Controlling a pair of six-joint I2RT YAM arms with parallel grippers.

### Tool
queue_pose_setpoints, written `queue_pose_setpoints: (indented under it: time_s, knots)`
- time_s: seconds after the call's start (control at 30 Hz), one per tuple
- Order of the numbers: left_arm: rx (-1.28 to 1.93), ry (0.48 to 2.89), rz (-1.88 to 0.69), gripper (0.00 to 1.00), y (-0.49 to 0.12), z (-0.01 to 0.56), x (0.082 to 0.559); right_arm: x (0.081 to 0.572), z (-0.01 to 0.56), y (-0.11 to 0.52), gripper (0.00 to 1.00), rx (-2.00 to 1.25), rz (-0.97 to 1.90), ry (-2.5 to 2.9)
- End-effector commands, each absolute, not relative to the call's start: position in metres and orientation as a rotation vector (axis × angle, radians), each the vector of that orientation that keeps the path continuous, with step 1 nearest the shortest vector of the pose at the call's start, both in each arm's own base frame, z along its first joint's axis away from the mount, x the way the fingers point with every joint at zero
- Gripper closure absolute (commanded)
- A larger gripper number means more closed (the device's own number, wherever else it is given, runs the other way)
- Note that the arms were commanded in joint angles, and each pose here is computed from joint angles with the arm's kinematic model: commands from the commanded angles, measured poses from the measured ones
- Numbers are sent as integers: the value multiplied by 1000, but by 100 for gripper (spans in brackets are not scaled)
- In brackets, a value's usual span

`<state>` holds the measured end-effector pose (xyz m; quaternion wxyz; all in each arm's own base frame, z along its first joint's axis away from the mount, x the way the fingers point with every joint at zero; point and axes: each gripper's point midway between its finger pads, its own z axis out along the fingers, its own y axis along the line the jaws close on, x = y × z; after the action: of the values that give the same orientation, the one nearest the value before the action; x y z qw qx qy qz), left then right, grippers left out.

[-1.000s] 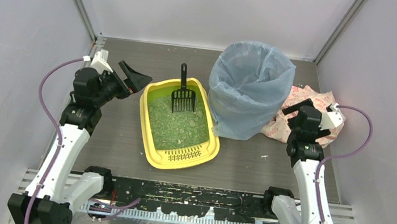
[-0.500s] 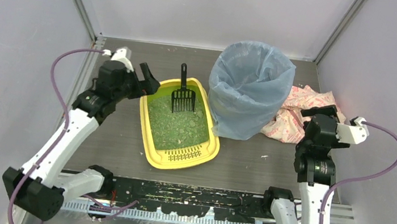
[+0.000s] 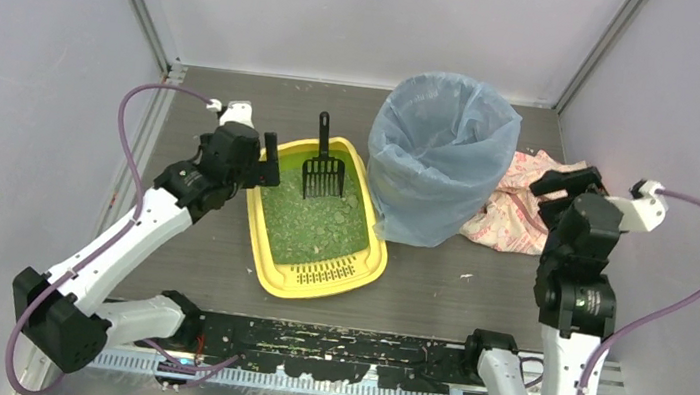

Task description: Clean the litter box

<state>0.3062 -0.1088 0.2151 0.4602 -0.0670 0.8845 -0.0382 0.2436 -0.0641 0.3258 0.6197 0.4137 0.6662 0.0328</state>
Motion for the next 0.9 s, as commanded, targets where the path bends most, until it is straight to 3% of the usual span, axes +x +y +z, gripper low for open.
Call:
queue_pose_setpoints:
  time_s: [0.0,0.07,0.3,0.53,0.63,0.87]
  knots:
    - [-154,2115,52,5,-99,228,308,262,372,-39,28,864,205,1610]
    - [-130,2105,107,5,-101,229,306,277,372,-35,37,874,210,1687]
    - [-98,2098,195,5,-101,223,303,315,350,-33,42,849,110,1981]
    - [-89,2101,171,4,-102,215,299,320,331,-23,47,772,39,2129]
    - [-94,2081,131,4,-105,216,298,319,335,-14,46,731,28,2133]
    - [-86,2083,132,5,-104,212,298,304,370,-5,31,706,74,2026]
